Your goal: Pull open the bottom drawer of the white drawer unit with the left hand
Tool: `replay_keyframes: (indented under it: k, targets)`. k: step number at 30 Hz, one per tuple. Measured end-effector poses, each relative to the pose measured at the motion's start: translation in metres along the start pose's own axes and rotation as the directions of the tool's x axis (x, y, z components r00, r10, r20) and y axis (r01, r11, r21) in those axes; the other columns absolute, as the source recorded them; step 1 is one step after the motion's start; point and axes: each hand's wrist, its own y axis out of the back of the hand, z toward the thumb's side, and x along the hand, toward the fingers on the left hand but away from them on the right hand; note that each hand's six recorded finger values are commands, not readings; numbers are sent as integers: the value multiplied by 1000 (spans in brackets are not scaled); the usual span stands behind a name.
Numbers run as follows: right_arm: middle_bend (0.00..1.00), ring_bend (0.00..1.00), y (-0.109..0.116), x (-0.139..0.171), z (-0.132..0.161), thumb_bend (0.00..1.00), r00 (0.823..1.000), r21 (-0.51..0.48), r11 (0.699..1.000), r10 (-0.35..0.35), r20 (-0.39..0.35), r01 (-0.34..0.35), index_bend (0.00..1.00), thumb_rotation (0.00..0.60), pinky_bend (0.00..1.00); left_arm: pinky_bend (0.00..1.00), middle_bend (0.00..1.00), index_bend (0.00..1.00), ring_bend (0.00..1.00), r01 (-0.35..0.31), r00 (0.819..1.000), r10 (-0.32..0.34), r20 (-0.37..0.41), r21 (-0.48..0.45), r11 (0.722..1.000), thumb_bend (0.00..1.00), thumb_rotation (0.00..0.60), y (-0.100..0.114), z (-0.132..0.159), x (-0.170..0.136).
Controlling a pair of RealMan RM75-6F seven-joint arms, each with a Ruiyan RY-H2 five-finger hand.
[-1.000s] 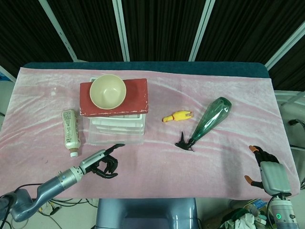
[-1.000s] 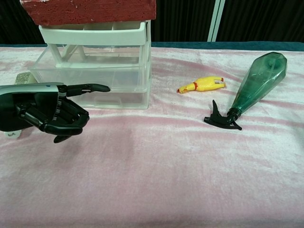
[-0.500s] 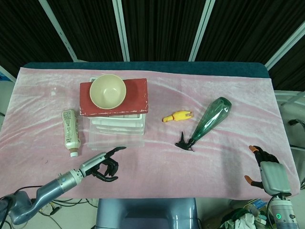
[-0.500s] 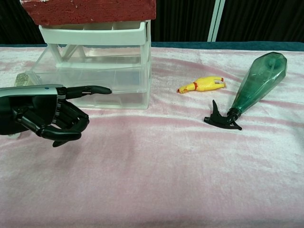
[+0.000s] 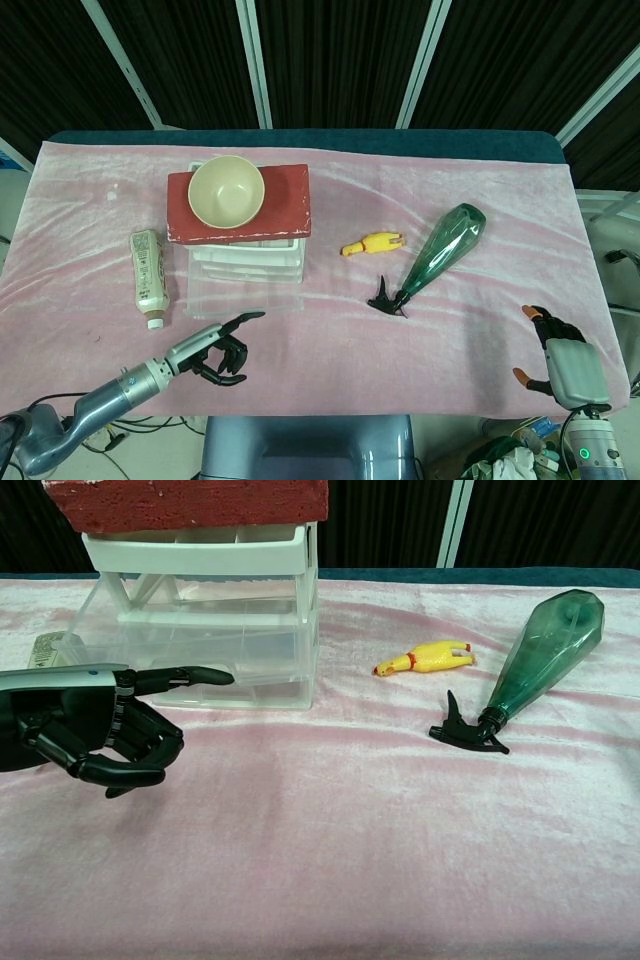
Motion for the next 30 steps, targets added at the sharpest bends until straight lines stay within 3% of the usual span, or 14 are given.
replay_keyframes:
  k: [14,22,26,30]
  targets:
    - [124,190,0,0,0,97,1000,0,1000,1,1,-1,160,600,204,688,680,50,628,13,1000,-13,-1,14,1000,295,600,-6,-1,-4]
    - [124,190,0,0,-1,97,1000,-1,1000,0,1,0,160,600,204,641,623,57,566,63,998,-61,-20,137,989,294,600,-17,-2,-24]
    - [124,189,0,0,0,97,1000,1,1000,1,0,-1,160,600,204,544,567,57,458,62,998,-55,-37,269,961,295,600,-18,-1,-42]
    - [124,189,0,1,0,96,1000,3,1000,-1,0,1,160,600,204,379,468,58,318,6,999,12,-38,449,894,277,600,-13,0,-61]
